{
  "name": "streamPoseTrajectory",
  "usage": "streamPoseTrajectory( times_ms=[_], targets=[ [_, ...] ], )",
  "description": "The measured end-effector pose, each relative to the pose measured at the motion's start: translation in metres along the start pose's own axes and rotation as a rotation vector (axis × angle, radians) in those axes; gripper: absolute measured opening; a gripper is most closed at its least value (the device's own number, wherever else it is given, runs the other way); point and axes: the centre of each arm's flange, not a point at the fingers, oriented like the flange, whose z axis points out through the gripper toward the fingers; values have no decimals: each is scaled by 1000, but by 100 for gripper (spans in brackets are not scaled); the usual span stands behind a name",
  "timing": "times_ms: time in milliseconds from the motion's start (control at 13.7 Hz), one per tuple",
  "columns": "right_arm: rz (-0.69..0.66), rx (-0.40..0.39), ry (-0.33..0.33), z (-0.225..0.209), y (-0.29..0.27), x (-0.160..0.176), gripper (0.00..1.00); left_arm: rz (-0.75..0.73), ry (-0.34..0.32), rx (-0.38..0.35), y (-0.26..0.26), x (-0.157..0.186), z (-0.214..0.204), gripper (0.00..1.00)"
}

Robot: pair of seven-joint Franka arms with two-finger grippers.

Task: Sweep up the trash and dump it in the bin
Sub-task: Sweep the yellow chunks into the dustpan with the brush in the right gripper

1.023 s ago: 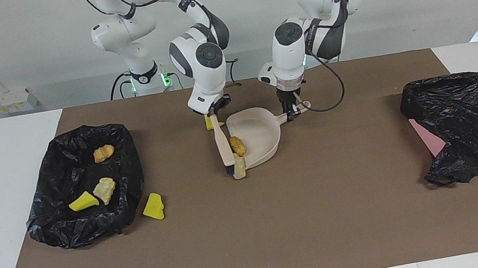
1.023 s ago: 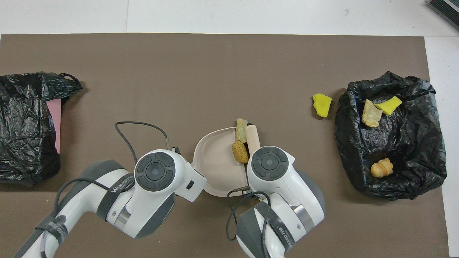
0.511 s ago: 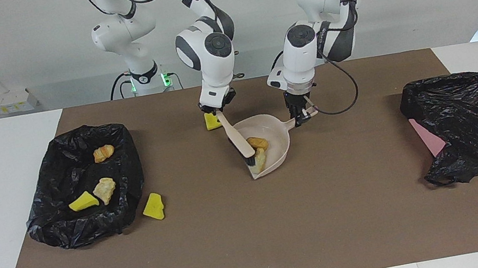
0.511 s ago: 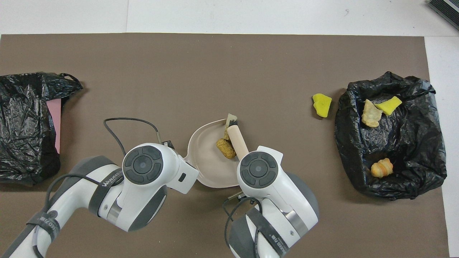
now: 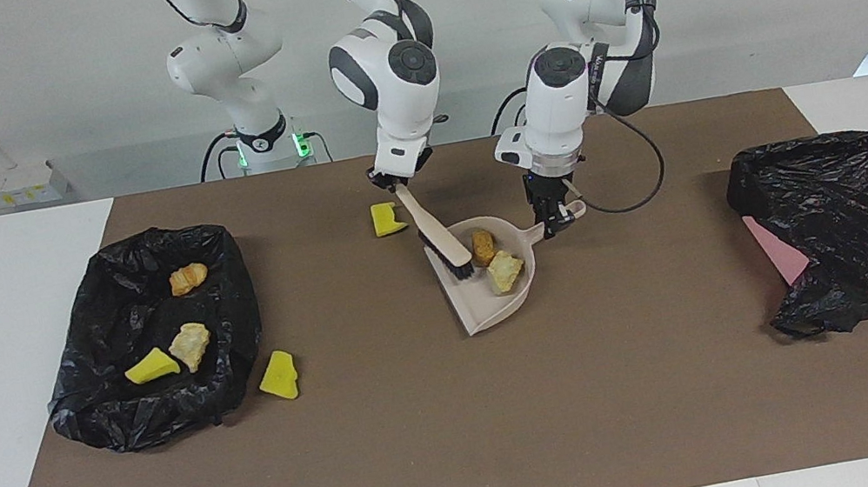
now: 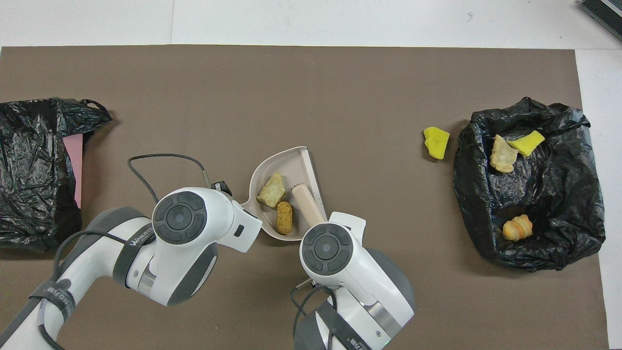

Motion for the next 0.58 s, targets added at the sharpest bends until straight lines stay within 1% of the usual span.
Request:
streamPoseTrajectory(
  times_ms=[146, 292, 438, 584],
  targets=[
    [83, -5, -34, -11, 17, -11, 26, 40, -6, -5, -8, -7, 0, 31],
    [211, -25, -80, -12, 22, -24, 26, 97, -32, -36, -16, -13, -4, 31],
    [323, -37, -109, -4, 22, -34, 26, 154, -60, -79, -25, -23, -12, 31],
    [441, -29, -135, 5, 21, -43, 26, 189, -73, -103, -25, -22, -16, 31]
  ],
)
